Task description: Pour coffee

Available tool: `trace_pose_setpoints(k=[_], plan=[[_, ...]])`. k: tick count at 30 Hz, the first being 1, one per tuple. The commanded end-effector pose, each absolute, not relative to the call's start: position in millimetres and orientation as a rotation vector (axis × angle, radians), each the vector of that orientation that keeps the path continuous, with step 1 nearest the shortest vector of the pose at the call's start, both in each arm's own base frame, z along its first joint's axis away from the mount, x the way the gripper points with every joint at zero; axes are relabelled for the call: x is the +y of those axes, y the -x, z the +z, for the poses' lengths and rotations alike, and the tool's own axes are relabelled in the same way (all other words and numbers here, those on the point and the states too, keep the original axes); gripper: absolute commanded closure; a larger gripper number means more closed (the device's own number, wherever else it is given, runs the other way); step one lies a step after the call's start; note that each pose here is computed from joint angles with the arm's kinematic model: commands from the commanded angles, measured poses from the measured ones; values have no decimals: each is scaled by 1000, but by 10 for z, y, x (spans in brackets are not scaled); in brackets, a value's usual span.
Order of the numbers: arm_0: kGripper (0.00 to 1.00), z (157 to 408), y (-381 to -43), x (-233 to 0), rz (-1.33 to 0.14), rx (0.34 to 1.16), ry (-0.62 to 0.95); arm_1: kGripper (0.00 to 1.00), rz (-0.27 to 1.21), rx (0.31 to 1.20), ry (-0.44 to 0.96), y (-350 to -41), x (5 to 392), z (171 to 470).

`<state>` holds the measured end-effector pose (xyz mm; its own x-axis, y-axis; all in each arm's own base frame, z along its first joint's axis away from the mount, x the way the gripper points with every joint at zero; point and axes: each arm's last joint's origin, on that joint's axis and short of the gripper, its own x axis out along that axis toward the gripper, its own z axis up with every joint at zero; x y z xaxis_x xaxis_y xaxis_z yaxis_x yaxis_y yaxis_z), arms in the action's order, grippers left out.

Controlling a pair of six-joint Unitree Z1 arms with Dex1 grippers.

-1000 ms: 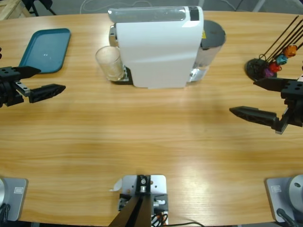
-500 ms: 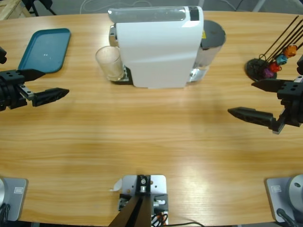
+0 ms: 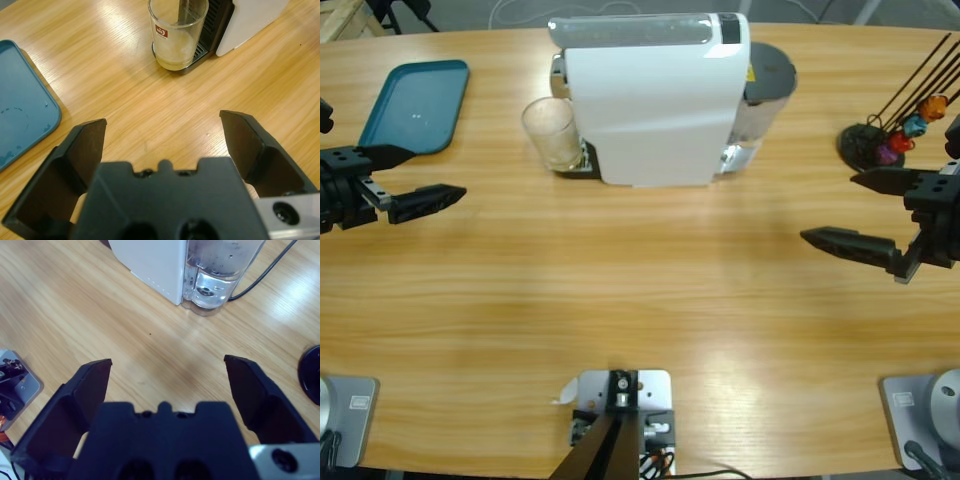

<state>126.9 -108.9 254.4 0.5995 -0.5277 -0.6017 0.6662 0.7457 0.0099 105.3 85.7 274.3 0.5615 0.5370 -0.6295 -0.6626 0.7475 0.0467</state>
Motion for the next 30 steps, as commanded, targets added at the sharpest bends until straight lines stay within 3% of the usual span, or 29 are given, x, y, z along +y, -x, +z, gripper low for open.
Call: trace_pose_setpoints(k=[1,7,14,21,30], plan=[[4,2402,-1249,-1094,-711,669,-252,0,701,708,228,-1058,867,2637],[4,2396,-1273,-1141,-750,665,-237,0,703,705,227,-1053,865,2642],[4,2197,-1518,-1355,-756,699,-259,0,703,701,225,-1046,860,2647],[4,2124,-1771,-1572,-782,578,-284,0,705,702,225,-1049,863,2646],[4,1984,-1970,-1768,-824,518,-273,0,706,704,227,-1057,870,2645]])
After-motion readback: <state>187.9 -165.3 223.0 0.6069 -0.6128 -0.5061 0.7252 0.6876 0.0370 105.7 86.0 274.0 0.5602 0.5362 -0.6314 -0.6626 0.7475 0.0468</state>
